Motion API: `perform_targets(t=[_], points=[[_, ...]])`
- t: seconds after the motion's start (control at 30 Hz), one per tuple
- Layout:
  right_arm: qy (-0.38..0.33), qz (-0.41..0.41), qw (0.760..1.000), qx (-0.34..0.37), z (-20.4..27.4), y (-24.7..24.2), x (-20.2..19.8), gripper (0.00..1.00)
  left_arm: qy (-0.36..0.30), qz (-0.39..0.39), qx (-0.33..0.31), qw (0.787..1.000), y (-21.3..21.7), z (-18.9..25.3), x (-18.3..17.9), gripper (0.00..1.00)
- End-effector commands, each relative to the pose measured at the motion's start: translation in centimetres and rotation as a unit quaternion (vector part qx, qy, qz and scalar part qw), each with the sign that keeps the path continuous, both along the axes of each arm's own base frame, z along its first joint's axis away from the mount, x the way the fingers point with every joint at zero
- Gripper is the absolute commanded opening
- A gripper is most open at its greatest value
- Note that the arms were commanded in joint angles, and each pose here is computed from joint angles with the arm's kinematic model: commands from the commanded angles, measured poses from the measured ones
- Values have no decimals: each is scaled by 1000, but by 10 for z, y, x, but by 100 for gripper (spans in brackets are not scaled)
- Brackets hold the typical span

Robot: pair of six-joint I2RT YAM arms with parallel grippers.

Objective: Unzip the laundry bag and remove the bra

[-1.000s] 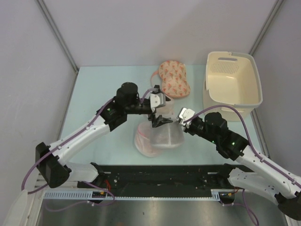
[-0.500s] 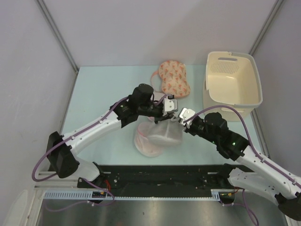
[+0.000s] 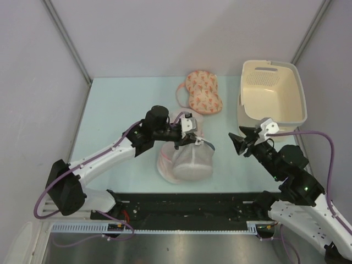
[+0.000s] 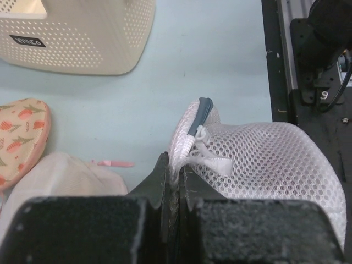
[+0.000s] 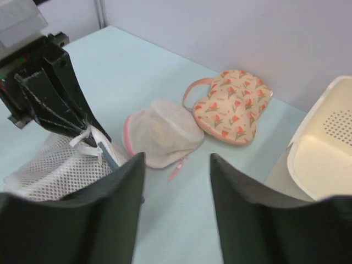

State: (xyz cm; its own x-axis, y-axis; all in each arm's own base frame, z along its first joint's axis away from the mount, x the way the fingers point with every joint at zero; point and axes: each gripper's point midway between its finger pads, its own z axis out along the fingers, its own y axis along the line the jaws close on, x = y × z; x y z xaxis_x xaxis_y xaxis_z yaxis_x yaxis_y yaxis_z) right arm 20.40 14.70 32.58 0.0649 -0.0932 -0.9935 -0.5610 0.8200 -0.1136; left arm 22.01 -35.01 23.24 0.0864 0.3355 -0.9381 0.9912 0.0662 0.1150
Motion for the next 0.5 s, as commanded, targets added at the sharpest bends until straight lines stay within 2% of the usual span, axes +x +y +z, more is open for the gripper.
perform_targets(t=[0.0,0.03,0.13,0.17,0.27,0.4,0.47], points=[[60,28,993,94,24,16,-9,38,-19,-18,-108,994,-7,58,-6,0],[86,39,991,94,18,23,-11,32,-14,-15,-110,994,-7,59,-6,1],[163,58,978,118,9,48,-9,24,-2,0,-106,994,-7,55,-1,0],[196,54,968,144,5,54,-9,21,0,7,-104,995,-7,56,1,0],[228,64,956,175,2,70,-12,29,4,13,-107,994,-7,57,1,0],[254,33,938,233,5,69,-9,43,7,32,-110,993,-7,55,9,0],[265,15,931,250,3,65,-8,44,14,39,-108,993,-8,51,12,0]])
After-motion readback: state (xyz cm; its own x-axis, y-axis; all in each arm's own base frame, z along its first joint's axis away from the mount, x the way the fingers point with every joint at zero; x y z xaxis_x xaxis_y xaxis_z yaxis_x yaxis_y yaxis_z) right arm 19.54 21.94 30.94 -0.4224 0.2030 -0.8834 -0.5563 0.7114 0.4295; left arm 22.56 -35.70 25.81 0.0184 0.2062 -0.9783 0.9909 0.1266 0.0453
